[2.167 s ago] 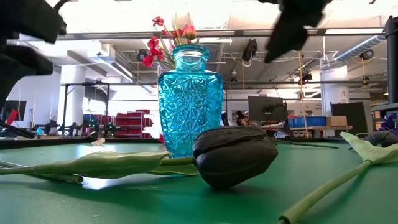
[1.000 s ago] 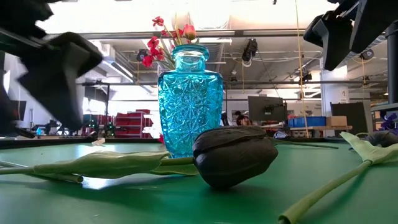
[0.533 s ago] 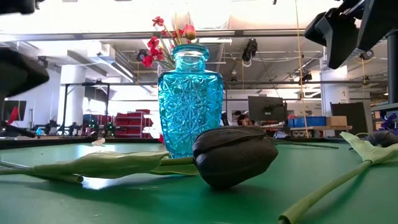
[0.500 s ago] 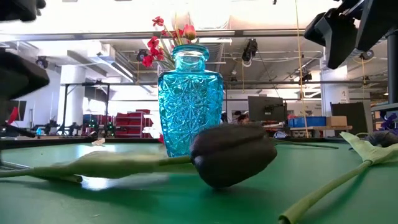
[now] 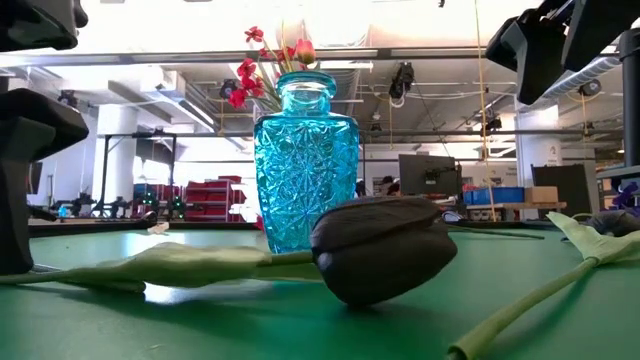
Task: Sort flowers into vase by color
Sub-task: Put the left black tulip into the blue vase
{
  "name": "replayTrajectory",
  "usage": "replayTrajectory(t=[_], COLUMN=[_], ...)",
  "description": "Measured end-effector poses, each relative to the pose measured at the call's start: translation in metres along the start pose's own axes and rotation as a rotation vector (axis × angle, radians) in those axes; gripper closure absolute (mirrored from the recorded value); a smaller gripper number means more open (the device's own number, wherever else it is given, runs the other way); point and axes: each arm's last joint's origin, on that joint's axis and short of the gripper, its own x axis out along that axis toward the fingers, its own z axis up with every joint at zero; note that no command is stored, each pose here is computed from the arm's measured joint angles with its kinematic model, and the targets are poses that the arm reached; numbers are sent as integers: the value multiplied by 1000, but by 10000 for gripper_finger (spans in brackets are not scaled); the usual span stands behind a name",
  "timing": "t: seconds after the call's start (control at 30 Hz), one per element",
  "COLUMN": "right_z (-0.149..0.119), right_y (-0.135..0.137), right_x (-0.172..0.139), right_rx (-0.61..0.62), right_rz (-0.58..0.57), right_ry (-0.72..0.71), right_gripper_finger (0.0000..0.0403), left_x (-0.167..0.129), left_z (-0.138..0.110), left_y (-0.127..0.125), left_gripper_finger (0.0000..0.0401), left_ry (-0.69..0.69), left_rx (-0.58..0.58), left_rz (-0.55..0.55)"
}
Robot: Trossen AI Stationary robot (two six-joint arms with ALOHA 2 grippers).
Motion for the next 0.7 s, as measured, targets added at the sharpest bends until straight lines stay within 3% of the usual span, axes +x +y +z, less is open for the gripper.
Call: replayTrajectory(t=[0.3, 0.5, 0.7], right_z=[0, -2, -3], right_y=[1, 4, 7], right_x=[0, -1, -1], right_rx=[-2, -29, -63], right_rz=[2, 8, -19], right_ry=[-1, -2, -23], right_gripper_finger=[182, 182, 182], left_x=[2, -12, -43], left_z=[-1, -2, 11], left_y=[0, -3, 1], left_gripper_finger=[390, 400, 401], left_ry=[2, 14, -70], left_rx=[-2, 15, 3], left_rz=[11, -49, -100])
